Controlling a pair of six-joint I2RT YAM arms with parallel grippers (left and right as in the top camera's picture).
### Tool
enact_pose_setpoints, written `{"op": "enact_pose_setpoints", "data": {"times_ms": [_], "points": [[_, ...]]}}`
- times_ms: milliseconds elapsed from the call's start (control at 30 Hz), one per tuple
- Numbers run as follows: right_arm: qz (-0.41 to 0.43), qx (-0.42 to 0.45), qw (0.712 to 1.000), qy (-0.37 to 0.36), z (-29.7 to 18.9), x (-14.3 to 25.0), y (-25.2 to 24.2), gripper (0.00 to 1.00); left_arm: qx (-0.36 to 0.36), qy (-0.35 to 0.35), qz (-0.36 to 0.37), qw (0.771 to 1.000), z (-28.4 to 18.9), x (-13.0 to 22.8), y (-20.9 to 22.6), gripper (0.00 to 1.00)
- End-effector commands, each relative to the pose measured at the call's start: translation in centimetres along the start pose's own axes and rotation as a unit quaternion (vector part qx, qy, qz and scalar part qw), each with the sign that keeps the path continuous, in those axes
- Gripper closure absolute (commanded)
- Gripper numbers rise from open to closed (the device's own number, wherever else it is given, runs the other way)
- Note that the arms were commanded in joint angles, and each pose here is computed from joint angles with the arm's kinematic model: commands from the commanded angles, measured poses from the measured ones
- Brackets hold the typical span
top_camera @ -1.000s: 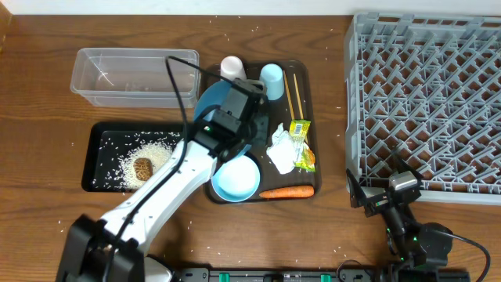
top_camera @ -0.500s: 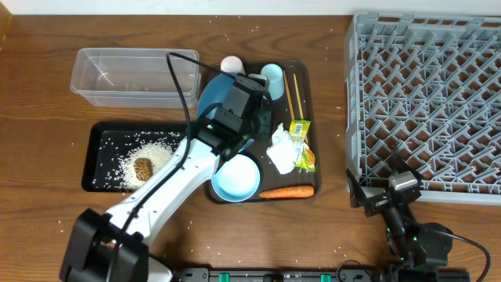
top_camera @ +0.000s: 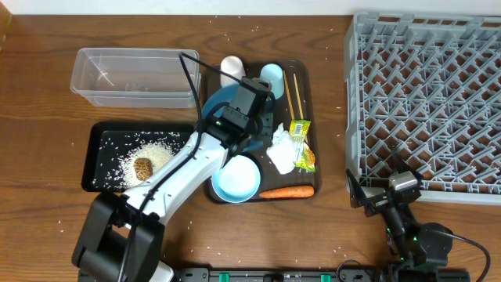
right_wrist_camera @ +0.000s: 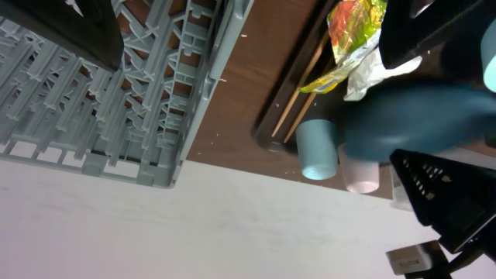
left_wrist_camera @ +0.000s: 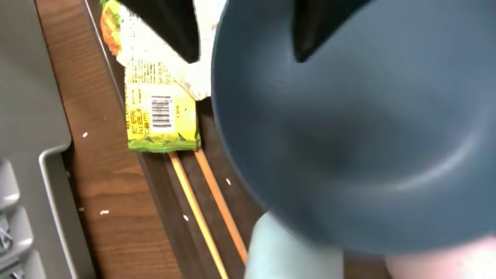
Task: Sort waste into correct bins and load items into the dishwasher rack
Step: 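Carry the teal plate back and set it on the brown tray, then move the left gripper down toward the orange carrot on the tray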
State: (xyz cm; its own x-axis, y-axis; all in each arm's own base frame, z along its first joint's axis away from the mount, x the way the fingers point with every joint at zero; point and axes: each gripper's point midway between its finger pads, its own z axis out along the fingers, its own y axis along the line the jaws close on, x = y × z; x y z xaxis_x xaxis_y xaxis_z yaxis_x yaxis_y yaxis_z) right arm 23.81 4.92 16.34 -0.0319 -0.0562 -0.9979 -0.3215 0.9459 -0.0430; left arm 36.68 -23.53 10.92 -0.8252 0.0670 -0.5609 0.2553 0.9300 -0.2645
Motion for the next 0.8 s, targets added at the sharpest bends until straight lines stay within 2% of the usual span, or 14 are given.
{"op": "enact_pose_setpoints", "data": {"times_ms": [0,267,533,600,633,700,733,767], "points": [[-0.005,0.013,1.000,0.003,-0.1,0.2,-0.6,0.01,0.003,-0.005,0.001,1.000,-0.2,-0.3,-0.3,0.55],[-0.005,0.013,1.000,0.003,-0.1,0.2,-0.6,0.01,0.025,0.002,0.002,1.000,-0.9,-0.1,-1.1,0.56],[-0.005,0.013,1.000,0.003,-0.1,0.2,-0.6,0.01,0.029,0.004,-0.017,0.999,-4.3,0.1,-1.4,0.56],[-0.005,0.013,1.000,0.003,-0.1,0.2,-0.6,0.01,0.056,0.024,-0.023,0.998,-5.4,0.9,-2.2,0.55],[-0.005,0.013,1.000,0.003,-0.1,0.2,-0.6,0.01,0.078,0.037,-0.023,0.996,-5.8,1.5,-3.0,0.47],[-0.005,0.013,1.000,0.003,-0.1,0.2,-0.6,0.01,0.123,0.070,-0.025,0.990,-6.7,2.8,-4.4,0.19],[-0.005,0.013,1.000,0.003,-0.1,0.2,-0.6,0.01,0.147,0.092,-0.028,0.984,-7.1,3.6,-5.2,0.09],[-0.005,0.013,1.000,0.003,-0.1,0.2,-0.6,0.01,0.168,0.111,-0.031,0.979,-7.5,4.3,-5.9,0.08]]}}
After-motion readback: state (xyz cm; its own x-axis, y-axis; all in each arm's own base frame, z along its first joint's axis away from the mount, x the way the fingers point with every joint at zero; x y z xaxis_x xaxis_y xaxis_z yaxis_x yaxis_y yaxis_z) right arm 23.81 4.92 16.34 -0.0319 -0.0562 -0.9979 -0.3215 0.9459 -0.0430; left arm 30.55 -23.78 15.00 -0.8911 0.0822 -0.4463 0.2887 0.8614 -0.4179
